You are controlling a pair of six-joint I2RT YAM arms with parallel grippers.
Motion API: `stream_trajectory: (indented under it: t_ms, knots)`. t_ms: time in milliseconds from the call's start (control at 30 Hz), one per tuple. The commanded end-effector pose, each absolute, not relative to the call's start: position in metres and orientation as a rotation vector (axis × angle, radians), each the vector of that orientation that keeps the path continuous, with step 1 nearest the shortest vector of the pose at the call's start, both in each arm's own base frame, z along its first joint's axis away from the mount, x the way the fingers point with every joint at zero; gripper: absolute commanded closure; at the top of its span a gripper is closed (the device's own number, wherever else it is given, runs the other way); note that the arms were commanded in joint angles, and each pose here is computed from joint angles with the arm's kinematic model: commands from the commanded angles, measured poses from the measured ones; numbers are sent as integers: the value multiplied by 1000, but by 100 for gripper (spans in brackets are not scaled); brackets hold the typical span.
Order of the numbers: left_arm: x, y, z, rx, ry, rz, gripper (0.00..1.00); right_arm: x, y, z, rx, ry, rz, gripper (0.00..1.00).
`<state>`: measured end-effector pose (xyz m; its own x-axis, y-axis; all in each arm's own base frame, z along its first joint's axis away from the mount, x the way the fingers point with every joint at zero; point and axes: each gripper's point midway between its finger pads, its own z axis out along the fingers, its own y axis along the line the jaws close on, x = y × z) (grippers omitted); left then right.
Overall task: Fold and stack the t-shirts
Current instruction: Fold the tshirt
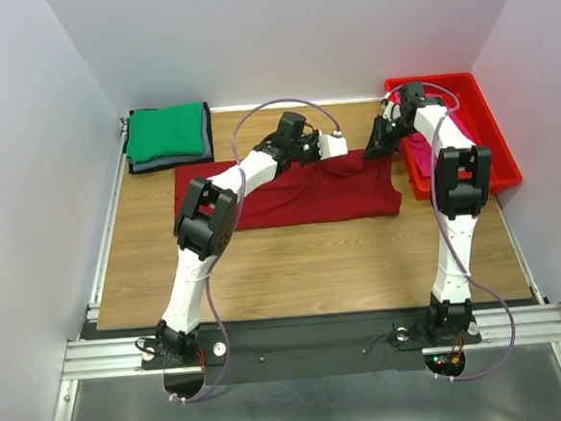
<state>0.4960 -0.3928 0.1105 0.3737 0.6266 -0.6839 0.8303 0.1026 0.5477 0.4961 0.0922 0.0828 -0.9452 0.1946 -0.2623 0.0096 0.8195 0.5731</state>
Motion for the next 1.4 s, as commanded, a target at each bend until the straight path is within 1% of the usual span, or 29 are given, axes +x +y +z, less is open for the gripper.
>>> stream_trajectory:
  t_ms: [0, 33, 67, 100, 133, 200, 233, 300, 333, 367, 400, 433, 467, 500, 533, 567, 600, 633, 667, 700, 733, 800, 900, 1100, 1200, 1233, 1300, 1333, 1367]
  knots:
    - [534, -384, 149, 1428, 1364, -178, 93, 510, 84, 110, 137, 2611, 772, 72]
    - [544, -377, 157, 1382, 1383, -168, 87, 509, 83, 110, 140, 2614, 762, 55]
    - [551, -372, 157, 1334, 1421, -164, 80, 507, 82, 108, 142, 2620, 747, 47]
    - [555, -370, 155, 1310, 1445, -167, 68, 507, 80, 110, 139, 2618, 733, 44]
    - [560, -364, 158, 1279, 1464, -164, 62, 505, 80, 112, 135, 2617, 732, 39]
    - [566, -352, 170, 1219, 1502, -181, 56, 501, 80, 121, 110, 2602, 729, 39]
    - [567, -346, 175, 1199, 1514, -185, 55, 499, 81, 125, 94, 2594, 731, 39]
    - [563, -326, 191, 1174, 1548, -187, 55, 492, 81, 131, 43, 2585, 730, 39]
    - [555, -317, 185, 1179, 1583, -188, 55, 489, 80, 141, -4, 2563, 717, 39]
    - [546, -304, 207, 1157, 1583, -180, 55, 483, 80, 145, -29, 2558, 716, 39]
    - [543, -289, 210, 1139, 1610, -171, 55, 475, 80, 139, -45, 2578, 721, 39]
    - [531, -272, 191, 1138, 1696, -188, 55, 469, 80, 148, -96, 2557, 706, 40]
    - [525, -259, 191, 1118, 1732, -191, 55, 463, 79, 146, -100, 2569, 703, 42]
    - [522, -232, 205, 1067, 1757, -179, 55, 458, 77, 143, -141, 2575, 677, 44]
    - [505, -214, 182, 1074, 1856, -199, 55, 448, 75, 137, -172, 2595, 663, 48]
    - [498, -201, 175, 1067, 1903, -203, 56, 443, 72, 132, -183, 2612, 648, 50]
    - [491, -183, 181, 1041, 1927, -191, 58, 435, 71, 127, -197, 2641, 638, 52]
    - [482, -154, 159, 1008, 2013, -185, 59, 428, 67, 115, -200, 2680, 609, 56]
    - [472, -139, 150, 992, 2067, -204, 59, 423, 64, 108, -225, 2702, 591, 58]
    - [464, -127, 149, 979, 2088, -200, 60, 421, 59, 102, -227, 2722, 548, 60]
    - [451, -105, 128, 956, 2164, -197, 60, 418, 58, 95, -240, 2738, 533, 61]
    - [440, -86, 113, 957, 2217, -157, 60, 417, 52, 79, -259, 2775, 491, 64]
    - [418, -62, 74, 945, 2338, -140, 61, 416, 50, 61, -275, 2813, 470, 66]
    - [396, -28, 28, 881, 2494, -80, 64, 405, 48, 30, -351, 2882, 369, 67]
    - [371, -14, 8, 889, 2566, -32, 67, 395, 43, 19, -395, 2919, 301, 68]
    - [355, -8, -3, 892, 2610, -31, 68, 388, 39, 13, -413, 2943, 271, 68]
    - [337, -1, -8, 900, 2641, -16, 70, 381, 34, 13, -432, 2954, 243, 68]
    - [316, 2, -18, 907, 2690, -26, 71, 373, 32, 11, -442, 2972, 226, 68]
    - [309, 4, -15, 928, 2684, -14, 71, 369, 30, 17, -467, 2960, 213, 68]
